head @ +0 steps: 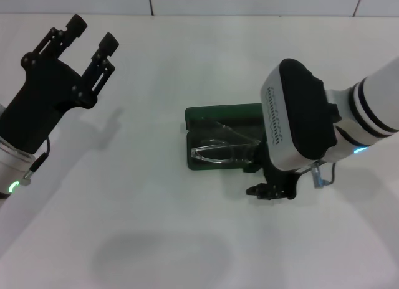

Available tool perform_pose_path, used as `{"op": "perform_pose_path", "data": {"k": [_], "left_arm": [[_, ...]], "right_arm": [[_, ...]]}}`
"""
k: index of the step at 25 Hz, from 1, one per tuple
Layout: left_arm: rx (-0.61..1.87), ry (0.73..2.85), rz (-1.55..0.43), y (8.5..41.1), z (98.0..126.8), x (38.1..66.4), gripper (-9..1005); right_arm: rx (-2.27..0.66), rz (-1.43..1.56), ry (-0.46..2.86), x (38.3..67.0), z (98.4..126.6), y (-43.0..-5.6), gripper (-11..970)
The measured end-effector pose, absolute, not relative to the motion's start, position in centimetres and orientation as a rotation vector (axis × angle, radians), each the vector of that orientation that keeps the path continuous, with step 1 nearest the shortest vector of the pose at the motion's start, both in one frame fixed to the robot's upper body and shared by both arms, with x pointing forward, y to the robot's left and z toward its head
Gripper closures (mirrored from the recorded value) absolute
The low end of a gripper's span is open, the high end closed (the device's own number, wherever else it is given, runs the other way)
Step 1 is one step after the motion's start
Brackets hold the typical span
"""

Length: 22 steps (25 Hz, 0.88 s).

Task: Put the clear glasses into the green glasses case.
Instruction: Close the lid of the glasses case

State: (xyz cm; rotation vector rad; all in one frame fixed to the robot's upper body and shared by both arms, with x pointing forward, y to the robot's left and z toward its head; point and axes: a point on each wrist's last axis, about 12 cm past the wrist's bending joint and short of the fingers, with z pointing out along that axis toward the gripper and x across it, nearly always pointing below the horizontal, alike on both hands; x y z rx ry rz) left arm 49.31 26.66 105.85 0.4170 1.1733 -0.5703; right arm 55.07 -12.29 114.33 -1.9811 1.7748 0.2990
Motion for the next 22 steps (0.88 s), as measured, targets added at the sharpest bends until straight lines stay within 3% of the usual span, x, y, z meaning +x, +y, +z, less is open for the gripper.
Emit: {"op": "perform_pose_path", "data": {"k": [15,22], "left_arm": [[0.407,1.171,-0.592,26.5,106.1,49.6,429],[0.401,1.176,-0.59,26.6,105.9,49.4,428]], "right_arm": [[-1.935,0.176,1.841,56.0,113.6,-13.4,609],[-1.933,0.196,1.801,55.0,114.3,-13.3,609]]}}
